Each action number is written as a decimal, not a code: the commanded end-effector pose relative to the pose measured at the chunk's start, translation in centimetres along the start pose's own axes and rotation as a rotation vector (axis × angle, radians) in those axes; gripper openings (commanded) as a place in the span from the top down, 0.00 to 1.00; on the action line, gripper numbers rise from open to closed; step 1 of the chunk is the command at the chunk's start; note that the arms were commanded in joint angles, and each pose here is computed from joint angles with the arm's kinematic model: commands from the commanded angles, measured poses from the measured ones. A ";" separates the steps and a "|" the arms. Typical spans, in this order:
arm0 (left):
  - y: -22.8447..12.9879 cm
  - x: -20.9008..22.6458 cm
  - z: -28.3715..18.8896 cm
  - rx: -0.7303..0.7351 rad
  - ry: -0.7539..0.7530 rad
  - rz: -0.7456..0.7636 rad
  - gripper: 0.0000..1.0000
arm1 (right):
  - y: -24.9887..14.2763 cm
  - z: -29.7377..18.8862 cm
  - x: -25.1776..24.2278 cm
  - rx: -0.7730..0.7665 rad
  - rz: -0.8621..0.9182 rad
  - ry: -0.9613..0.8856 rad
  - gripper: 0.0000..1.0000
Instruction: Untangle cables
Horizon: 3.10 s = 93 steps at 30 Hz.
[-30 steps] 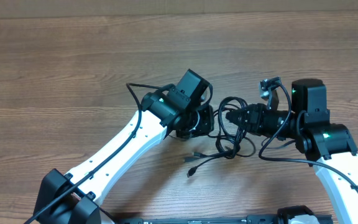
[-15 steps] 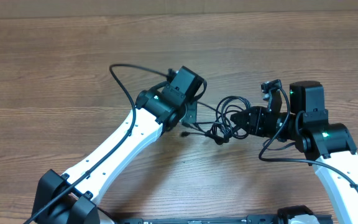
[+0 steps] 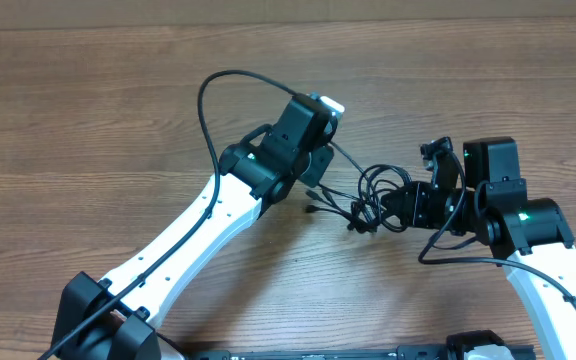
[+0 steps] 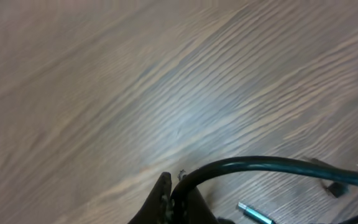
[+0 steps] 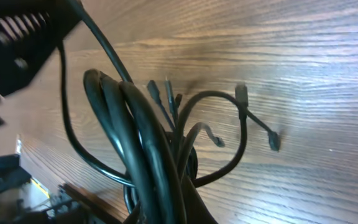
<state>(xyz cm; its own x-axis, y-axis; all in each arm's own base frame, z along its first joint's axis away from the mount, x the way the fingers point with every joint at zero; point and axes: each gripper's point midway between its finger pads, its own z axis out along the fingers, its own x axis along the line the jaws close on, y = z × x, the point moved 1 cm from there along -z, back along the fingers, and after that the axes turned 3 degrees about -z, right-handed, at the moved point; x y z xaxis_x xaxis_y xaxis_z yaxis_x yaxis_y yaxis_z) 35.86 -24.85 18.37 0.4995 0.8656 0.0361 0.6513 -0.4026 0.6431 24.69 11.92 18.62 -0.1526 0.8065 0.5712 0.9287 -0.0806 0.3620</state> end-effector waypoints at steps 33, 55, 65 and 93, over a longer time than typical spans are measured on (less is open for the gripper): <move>3.3 0.8 -2.7 -0.148 -0.143 0.176 0.43 | -0.4 -0.4 -1.7 0.005 -0.071 -0.107 0.96; -2.8 -6.2 -5.6 0.255 -0.591 -0.408 0.00 | 0.7 -0.4 -1.4 -0.044 0.014 -0.097 0.96; -2.8 -7.4 -6.5 0.430 -0.614 -0.835 0.00 | 1.0 -0.4 -1.3 -0.058 0.033 -0.091 0.96; -4.1 -7.5 -4.6 0.508 -0.281 -1.367 0.23 | 1.7 -1.5 3.1 -0.097 -0.004 0.139 0.96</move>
<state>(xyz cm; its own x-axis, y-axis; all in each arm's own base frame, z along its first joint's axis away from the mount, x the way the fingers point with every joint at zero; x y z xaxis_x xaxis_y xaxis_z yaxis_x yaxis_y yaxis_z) 26.38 -28.51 18.16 -0.5608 0.6252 -0.5428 0.8233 0.4904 -0.2857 25.75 13.11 20.47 -0.1546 0.7401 0.6545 0.9131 -0.1460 0.3807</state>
